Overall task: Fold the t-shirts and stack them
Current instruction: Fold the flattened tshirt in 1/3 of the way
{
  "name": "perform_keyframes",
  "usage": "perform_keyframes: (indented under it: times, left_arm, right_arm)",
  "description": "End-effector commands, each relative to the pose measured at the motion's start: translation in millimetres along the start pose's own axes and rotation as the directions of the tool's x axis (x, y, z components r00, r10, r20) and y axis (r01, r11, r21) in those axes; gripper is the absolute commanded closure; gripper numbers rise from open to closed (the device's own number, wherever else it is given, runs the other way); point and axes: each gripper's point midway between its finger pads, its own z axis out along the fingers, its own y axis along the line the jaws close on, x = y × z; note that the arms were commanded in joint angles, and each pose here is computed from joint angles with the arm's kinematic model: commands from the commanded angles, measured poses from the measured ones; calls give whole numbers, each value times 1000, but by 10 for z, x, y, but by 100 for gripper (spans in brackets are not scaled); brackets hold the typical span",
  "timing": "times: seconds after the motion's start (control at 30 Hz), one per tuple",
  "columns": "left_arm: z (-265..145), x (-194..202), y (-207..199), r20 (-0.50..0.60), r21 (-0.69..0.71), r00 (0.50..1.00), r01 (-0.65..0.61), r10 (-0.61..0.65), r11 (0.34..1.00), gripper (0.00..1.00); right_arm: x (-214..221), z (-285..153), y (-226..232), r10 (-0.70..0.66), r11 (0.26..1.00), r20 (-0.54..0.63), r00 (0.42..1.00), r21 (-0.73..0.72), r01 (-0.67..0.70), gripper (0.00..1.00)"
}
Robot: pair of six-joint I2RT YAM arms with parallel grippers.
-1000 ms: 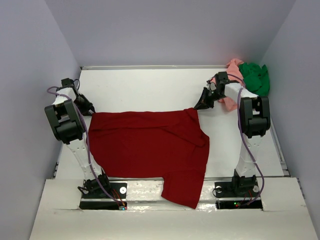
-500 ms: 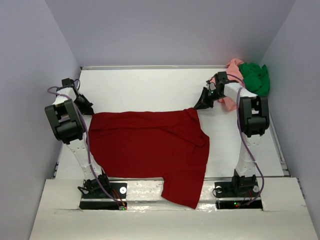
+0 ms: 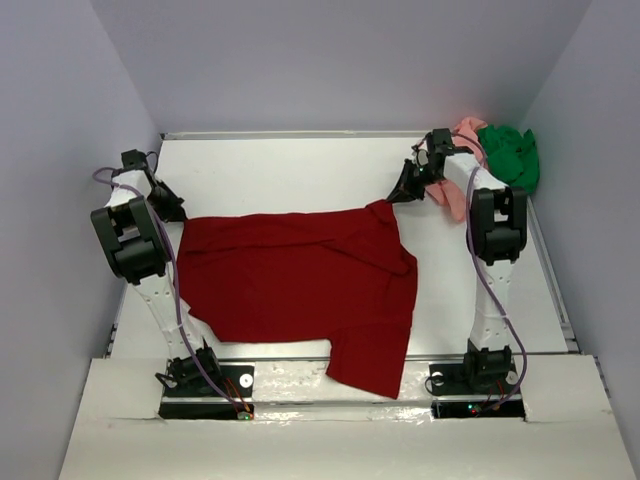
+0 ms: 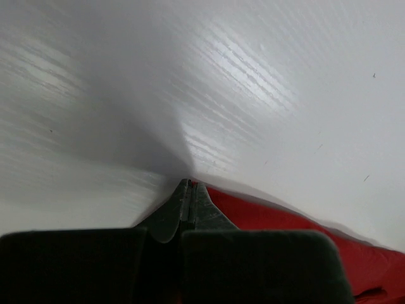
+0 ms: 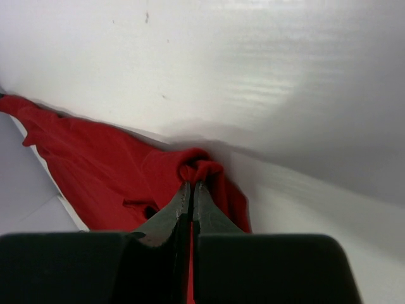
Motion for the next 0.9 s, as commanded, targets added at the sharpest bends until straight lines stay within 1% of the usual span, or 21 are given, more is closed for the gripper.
perform_keyframes:
  times: [0.0, 0.03, 0.1, 0.13, 0.17, 0.27, 0.37, 0.67, 0.87]
  left_arm:
    - [-66, -199, -114, 42, 24, 999, 17, -18, 1000, 100]
    - [-55, -224, -117, 48, 23, 999, 19, -20, 1000, 100]
    - [-34, -300, -155, 59, 31, 998, 32, -34, 999, 100]
    - [-13, -319, -174, 60, 36, 998, 35, -37, 999, 100]
    - [16, -361, -190, 61, 39, 997, 38, -41, 999, 100]
    - [32, -449, -228, 70, 44, 996, 45, -48, 998, 100]
    - [32, -520, -243, 81, 39, 996, 45, -48, 998, 100]
    - [106, -586, -235, 79, 27, 995, 51, -53, 998, 100]
    - [113, -642, -225, 90, 13, 995, 49, -49, 999, 100]
  right_arm:
    - [-253, -30, 14, -10, 999, 59, 998, 31, 8, 100]
    - [-345, -62, 6, -8, 999, 80, 997, 32, 5, 100]
    - [-409, -15, -82, 8, 999, 83, 996, 44, -12, 100]
    - [-485, -34, -40, 0, 999, 101, 995, 40, -4, 100]
    - [-522, -7, -127, 14, 998, 102, 995, 53, -20, 100]
    - [-651, -27, -147, 20, 998, 130, 991, 59, -27, 100]
    - [-752, -45, -265, 38, 996, 152, 988, 72, -49, 100]
    - [-1093, -142, -550, 63, 991, 232, 971, 99, -88, 100]
    - [-1242, -195, -618, 76, 990, 267, 961, 93, -104, 100]
